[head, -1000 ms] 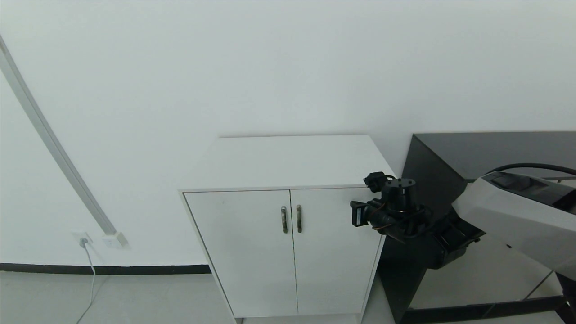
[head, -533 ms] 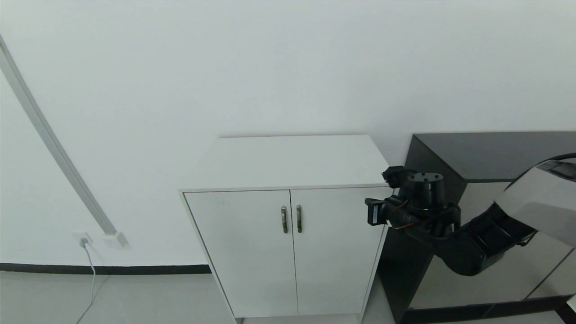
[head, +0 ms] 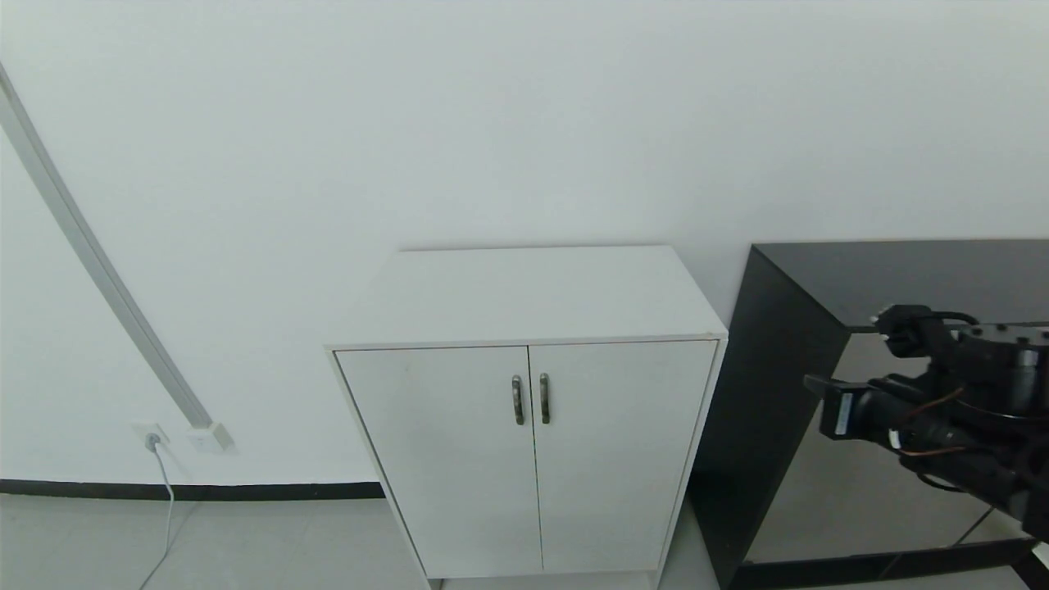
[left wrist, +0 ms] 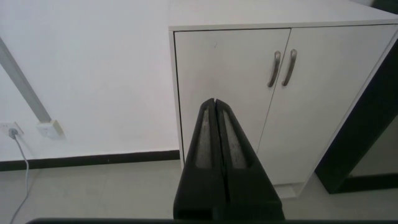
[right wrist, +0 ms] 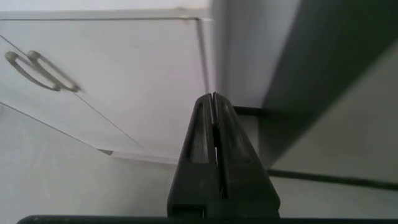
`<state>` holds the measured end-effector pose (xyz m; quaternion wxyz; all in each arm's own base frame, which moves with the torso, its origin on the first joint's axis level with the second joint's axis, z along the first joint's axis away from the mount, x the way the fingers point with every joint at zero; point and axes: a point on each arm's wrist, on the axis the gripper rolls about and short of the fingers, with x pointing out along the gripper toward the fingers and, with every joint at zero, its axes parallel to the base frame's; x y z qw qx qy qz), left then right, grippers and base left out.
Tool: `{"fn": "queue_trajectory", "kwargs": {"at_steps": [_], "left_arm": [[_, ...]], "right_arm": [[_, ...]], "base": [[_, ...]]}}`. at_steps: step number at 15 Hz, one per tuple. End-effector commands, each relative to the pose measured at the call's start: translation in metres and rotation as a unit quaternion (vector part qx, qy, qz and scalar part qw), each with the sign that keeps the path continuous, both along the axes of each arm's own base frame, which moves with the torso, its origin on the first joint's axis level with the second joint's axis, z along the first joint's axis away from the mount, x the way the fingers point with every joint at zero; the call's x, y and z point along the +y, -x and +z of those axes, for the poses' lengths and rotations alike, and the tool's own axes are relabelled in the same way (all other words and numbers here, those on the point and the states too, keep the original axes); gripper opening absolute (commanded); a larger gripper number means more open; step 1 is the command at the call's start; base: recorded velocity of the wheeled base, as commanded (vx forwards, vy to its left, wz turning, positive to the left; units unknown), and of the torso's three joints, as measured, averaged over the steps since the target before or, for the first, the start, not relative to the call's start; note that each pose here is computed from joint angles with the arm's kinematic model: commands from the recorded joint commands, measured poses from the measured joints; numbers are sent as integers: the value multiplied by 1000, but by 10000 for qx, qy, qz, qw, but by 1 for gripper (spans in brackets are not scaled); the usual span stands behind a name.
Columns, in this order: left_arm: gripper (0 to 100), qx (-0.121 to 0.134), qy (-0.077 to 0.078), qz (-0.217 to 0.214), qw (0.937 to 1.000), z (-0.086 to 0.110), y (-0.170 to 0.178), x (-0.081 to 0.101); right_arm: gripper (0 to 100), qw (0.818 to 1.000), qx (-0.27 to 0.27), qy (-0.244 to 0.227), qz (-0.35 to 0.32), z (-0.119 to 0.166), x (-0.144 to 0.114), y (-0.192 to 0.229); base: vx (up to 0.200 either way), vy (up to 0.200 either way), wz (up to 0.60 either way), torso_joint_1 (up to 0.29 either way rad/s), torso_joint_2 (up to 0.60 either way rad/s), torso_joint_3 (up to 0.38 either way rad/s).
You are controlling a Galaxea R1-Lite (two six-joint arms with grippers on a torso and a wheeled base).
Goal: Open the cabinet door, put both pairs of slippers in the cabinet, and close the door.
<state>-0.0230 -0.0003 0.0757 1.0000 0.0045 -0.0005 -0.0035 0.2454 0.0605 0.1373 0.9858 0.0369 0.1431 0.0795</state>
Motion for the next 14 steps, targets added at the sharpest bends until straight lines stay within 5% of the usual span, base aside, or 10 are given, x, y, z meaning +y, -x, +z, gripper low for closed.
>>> {"fn": "queue_trajectory", "kwargs": {"at_steps": [1,9,14], "left_arm": [[0,5,-1,4,10000,0,0,0],[0,5,6,4,10000,0,0,0],[0,13,6,4,10000,0,0,0]], "right_arm": [[0,9983,-237,55,-526,16,-36,62],[0,9973,51,114,-728,4,-58,207],[0,9984,109,138,-545,-19,-62,244]], "base": [[0,0,0,0,0,0],[0,0,0,0,0,0],[0,0,0,0,0,0]]}}
